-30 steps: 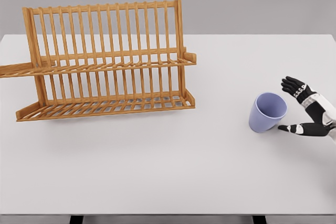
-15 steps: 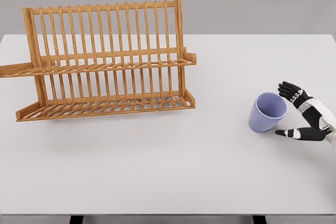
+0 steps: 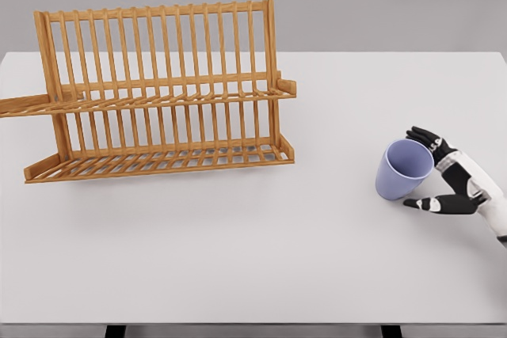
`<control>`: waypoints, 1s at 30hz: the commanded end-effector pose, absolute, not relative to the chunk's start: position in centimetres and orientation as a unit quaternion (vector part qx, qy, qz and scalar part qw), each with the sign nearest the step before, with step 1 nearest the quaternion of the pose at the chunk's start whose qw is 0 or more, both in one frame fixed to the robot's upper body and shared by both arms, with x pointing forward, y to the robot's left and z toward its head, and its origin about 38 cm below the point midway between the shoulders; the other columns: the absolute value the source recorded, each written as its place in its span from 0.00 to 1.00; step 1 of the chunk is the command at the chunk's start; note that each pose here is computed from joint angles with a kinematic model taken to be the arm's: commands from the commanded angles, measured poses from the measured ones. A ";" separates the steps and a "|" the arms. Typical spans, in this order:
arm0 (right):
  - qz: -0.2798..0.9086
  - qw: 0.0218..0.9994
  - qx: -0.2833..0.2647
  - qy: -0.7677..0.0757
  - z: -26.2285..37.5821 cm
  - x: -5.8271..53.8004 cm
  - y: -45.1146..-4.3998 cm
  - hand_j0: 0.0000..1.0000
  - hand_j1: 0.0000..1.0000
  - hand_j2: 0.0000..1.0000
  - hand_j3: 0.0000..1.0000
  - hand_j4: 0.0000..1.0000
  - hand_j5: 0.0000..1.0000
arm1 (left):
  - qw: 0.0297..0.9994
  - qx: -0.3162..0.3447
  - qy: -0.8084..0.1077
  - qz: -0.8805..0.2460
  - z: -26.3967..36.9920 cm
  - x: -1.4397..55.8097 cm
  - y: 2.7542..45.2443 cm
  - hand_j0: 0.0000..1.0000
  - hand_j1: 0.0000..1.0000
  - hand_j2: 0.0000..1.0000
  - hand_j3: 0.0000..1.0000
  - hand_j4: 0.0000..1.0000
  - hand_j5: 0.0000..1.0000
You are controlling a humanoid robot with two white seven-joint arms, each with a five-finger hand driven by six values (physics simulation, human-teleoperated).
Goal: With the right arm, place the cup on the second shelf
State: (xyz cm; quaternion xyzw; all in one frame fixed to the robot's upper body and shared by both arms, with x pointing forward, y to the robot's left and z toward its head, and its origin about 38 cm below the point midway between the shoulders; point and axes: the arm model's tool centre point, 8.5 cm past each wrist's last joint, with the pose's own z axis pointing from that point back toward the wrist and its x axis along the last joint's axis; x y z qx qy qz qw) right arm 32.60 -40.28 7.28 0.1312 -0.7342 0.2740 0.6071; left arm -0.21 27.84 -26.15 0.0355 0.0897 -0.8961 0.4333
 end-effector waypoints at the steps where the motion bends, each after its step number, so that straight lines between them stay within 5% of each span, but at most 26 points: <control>1: 0.272 0.608 0.135 -0.734 7.2 32.6 -40.1 1.00 1.00 1.00 1.00 1.00 1.00 | 0.434 0.035 0.090 -0.896 -26.2 -0.2 27.8 1.00 1.00 1.00 1.00 1.00 1.00; 26: 0.278 0.604 0.145 -0.733 6.8 32.9 -38.8 1.00 1.00 1.00 1.00 1.00 1.00 | 0.434 0.035 0.090 -0.896 -26.2 -0.2 27.8 1.00 1.00 1.00 1.00 1.00 1.00; 30: 0.278 0.604 0.144 -0.733 6.8 32.9 -38.9 0.84 0.84 0.84 0.84 0.84 0.84 | 0.434 0.035 0.090 -0.896 -26.2 -0.2 27.8 1.00 1.00 1.00 1.00 1.00 1.00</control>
